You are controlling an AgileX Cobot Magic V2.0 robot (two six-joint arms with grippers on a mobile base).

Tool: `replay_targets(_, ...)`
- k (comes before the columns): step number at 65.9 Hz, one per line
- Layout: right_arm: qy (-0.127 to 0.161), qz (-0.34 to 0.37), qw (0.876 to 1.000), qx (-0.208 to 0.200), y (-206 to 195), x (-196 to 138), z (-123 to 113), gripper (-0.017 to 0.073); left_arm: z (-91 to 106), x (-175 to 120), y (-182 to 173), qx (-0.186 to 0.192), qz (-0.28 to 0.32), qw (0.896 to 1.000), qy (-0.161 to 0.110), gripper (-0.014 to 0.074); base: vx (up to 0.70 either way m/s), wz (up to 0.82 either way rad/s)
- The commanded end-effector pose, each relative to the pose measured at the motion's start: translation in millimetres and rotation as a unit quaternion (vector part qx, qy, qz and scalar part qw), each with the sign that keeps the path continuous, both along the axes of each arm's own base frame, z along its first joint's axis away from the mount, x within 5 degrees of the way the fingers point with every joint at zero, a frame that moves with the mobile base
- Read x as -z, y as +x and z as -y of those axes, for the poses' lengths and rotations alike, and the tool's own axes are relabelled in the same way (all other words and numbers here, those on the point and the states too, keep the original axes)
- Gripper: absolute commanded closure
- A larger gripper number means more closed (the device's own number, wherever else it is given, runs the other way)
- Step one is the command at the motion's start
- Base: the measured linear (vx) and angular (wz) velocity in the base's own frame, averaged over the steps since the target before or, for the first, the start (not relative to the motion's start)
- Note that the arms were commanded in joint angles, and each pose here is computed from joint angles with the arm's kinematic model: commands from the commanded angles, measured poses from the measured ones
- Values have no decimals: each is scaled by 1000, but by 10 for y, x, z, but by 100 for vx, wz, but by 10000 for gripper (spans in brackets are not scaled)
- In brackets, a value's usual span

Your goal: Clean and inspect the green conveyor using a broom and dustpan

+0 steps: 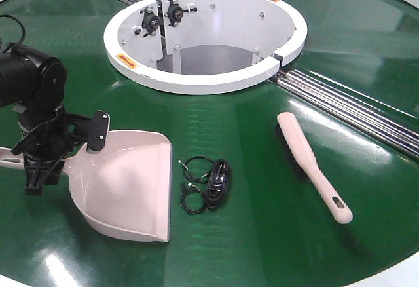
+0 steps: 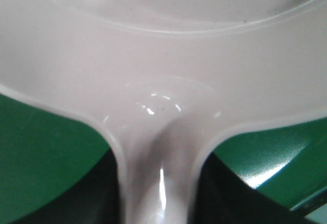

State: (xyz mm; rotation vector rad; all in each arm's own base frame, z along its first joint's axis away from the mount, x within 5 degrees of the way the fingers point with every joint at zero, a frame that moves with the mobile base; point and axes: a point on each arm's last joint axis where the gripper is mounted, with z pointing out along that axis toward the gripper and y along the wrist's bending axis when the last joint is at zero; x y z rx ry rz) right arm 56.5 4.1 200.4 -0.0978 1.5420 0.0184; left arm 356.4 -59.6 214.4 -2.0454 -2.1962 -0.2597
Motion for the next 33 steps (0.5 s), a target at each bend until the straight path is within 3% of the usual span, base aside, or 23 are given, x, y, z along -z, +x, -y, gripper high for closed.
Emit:
replay_targets(1, -2, 39, 999, 1, -11, -58, 0, 568, -3, -284, -33, -6, 36, 999, -3, 601, 0, 0)
replay_targets(24, -2, 40, 999, 1, -11, -59, 0, 568, -3, -284, -33, -6, 36, 999, -3, 601, 0, 0)
replay_targets(33, -10, 72, 997, 0, -20, -123, -4, 568, -2, -284, -33, -6, 36, 999, -3, 601, 0, 0)
